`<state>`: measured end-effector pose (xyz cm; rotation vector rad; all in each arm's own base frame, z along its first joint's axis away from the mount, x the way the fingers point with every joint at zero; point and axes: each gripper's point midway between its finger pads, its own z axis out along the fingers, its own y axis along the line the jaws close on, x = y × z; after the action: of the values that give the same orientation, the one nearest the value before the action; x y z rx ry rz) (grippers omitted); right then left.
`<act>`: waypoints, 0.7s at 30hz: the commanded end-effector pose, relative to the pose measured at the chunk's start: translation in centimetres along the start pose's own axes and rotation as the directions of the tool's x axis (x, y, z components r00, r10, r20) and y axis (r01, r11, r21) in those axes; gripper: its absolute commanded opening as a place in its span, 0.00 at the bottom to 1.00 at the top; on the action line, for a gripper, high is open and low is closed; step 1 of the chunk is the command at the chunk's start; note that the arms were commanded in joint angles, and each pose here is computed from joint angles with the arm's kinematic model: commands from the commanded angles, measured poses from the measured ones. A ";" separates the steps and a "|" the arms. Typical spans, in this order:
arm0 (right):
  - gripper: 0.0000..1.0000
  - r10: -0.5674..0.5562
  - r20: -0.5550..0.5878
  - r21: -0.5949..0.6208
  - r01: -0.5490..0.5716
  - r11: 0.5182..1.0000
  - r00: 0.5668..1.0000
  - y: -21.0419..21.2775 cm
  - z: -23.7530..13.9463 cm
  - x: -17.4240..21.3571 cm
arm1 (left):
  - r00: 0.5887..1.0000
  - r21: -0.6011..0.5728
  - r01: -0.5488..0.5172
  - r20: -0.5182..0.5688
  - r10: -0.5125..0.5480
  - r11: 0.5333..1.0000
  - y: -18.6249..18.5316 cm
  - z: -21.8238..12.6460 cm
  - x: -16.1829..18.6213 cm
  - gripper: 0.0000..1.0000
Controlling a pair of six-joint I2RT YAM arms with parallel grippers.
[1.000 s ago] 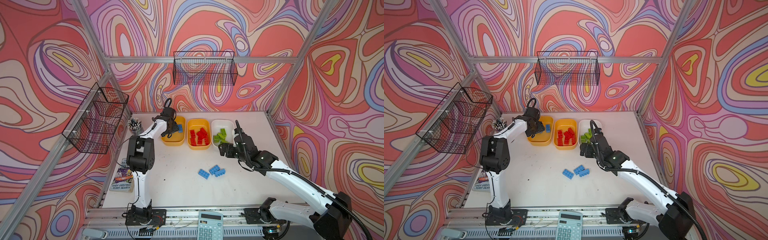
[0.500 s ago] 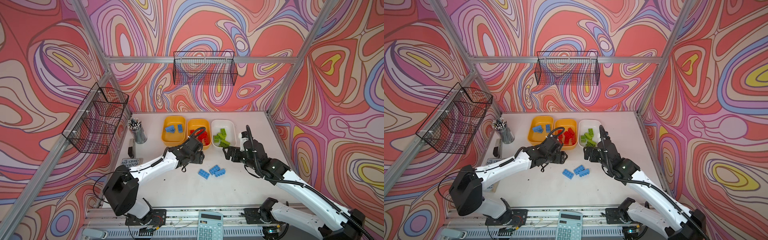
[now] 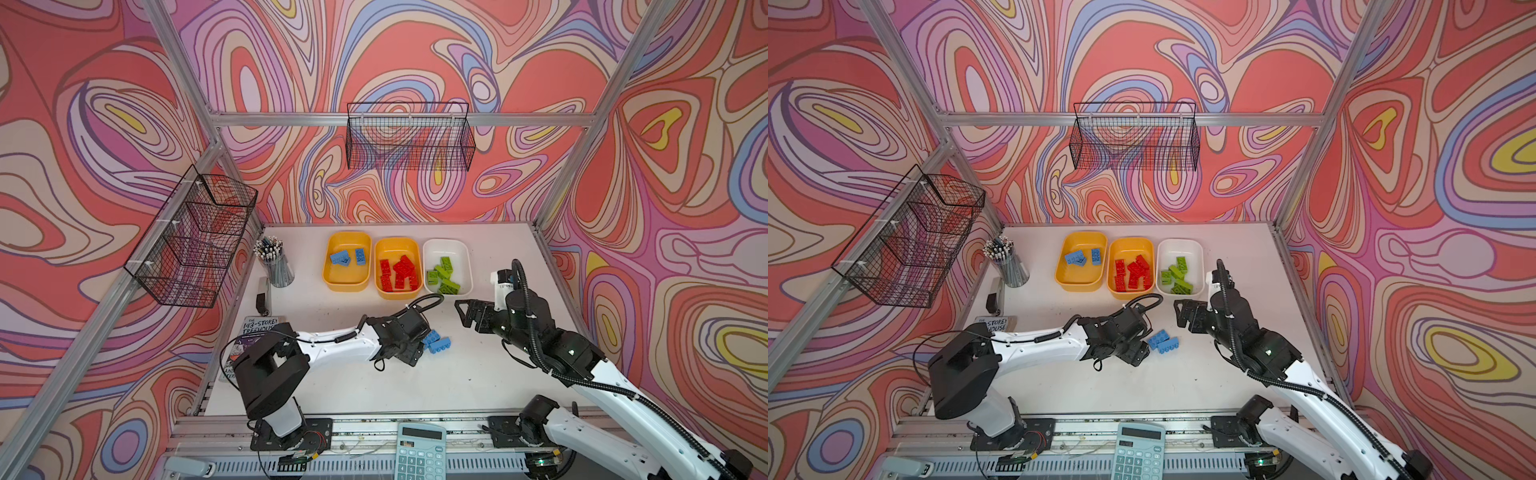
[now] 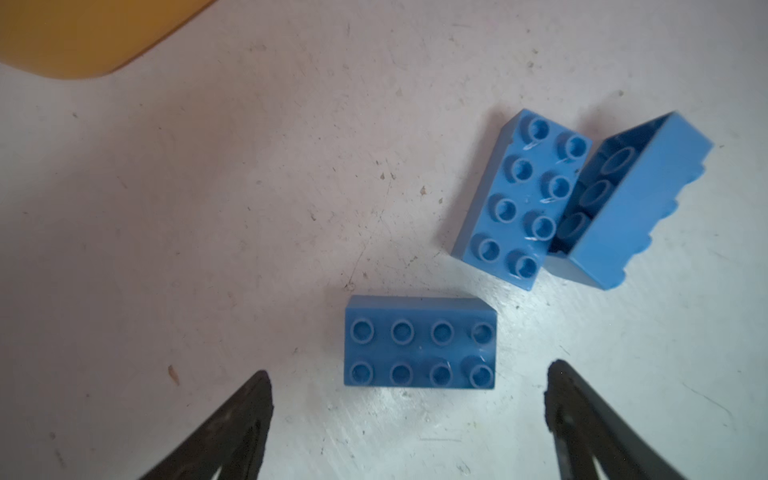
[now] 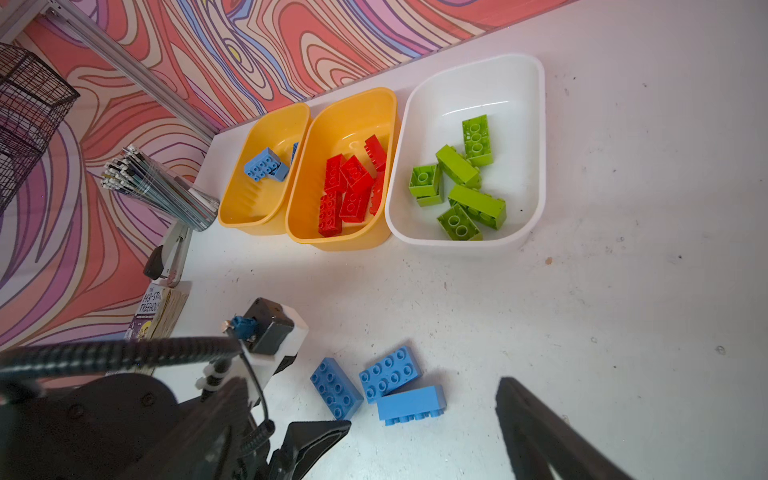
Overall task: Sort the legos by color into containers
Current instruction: 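Return the left gripper to the light-blue bricks and grasp one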
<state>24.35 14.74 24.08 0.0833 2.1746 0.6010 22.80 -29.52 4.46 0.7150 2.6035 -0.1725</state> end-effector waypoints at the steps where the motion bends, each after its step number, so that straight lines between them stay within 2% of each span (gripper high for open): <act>1: 0.98 0.014 -0.014 0.040 -0.014 0.999 1.000 -1.1 -0.4 0.8 | 0.999 -0.008 -0.035 0.006 0.035 0.999 -0.5 0.7 -0.8 0.89; 12: 0.98 0.013 -0.022 0.051 -0.012 0.999 1.000 -1.0 0.2 0.7 | 0.998 -0.036 -0.033 -0.052 0.031 0.999 -0.4 2.6 0.2 0.78; 15: 0.98 0.013 -0.021 0.049 -0.012 0.999 1.000 -0.9 0.3 0.6 | 0.996 -0.047 -0.024 -0.085 0.020 0.999 -0.2 2.9 1.0 0.72; 19: 0.98 0.015 -0.022 0.051 -0.014 0.999 1.000 -0.9 0.5 0.6 | 0.996 -0.059 -0.011 -0.094 0.005 0.998 0.1 3.1 1.5 0.56; 21: 0.98 0.018 -0.023 0.050 -0.017 0.999 1.000 -0.9 0.5 0.6 | 0.995 -0.076 -0.007 -0.096 0.000 0.997 0.5 2.9 1.5 0.53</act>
<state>24.41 14.47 23.08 0.1021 2.2123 0.5677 23.48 -30.55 2.18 0.7197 2.6397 -0.1312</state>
